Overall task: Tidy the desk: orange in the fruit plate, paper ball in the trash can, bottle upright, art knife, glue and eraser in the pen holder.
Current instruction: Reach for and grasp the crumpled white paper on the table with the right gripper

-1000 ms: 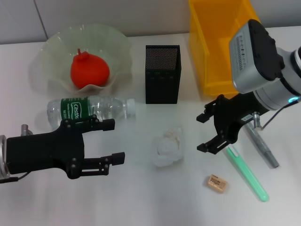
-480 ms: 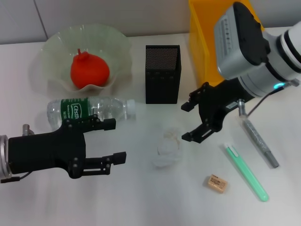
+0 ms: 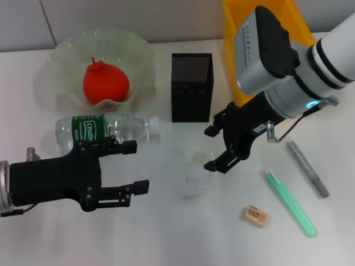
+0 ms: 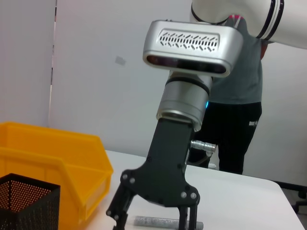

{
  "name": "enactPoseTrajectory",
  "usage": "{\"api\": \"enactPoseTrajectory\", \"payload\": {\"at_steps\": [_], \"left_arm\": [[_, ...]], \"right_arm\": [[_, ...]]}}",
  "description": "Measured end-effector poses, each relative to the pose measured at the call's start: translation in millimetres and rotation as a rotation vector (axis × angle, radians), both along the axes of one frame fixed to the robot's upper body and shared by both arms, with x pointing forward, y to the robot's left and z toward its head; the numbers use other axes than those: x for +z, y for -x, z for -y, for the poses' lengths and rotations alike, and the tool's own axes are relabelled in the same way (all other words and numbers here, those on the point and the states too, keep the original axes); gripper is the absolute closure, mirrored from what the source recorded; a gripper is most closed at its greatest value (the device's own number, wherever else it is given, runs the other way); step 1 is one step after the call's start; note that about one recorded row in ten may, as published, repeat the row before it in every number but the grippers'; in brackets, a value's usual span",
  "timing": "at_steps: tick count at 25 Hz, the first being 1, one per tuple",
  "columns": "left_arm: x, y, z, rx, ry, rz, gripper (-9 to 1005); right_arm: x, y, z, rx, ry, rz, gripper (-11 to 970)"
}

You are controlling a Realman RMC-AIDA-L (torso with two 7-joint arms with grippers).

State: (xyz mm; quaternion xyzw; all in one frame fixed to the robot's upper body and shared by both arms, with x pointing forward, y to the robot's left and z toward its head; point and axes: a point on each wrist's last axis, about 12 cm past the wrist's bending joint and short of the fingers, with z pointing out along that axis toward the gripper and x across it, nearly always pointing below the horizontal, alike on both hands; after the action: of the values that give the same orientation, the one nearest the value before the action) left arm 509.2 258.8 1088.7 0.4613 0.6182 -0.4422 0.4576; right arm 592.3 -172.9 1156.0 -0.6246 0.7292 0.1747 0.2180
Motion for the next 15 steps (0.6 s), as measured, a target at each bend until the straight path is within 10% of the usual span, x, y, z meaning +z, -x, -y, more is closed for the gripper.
{"api": "enactPoseTrajectory", "payload": {"at_steps": [15], "left_arm": [[0.1,-0.4,0,0.004,-0.002,0.003,182]], "right_arm": [[-22.2,2.7,-8,0.008,0.029,-0.027,159]]}}
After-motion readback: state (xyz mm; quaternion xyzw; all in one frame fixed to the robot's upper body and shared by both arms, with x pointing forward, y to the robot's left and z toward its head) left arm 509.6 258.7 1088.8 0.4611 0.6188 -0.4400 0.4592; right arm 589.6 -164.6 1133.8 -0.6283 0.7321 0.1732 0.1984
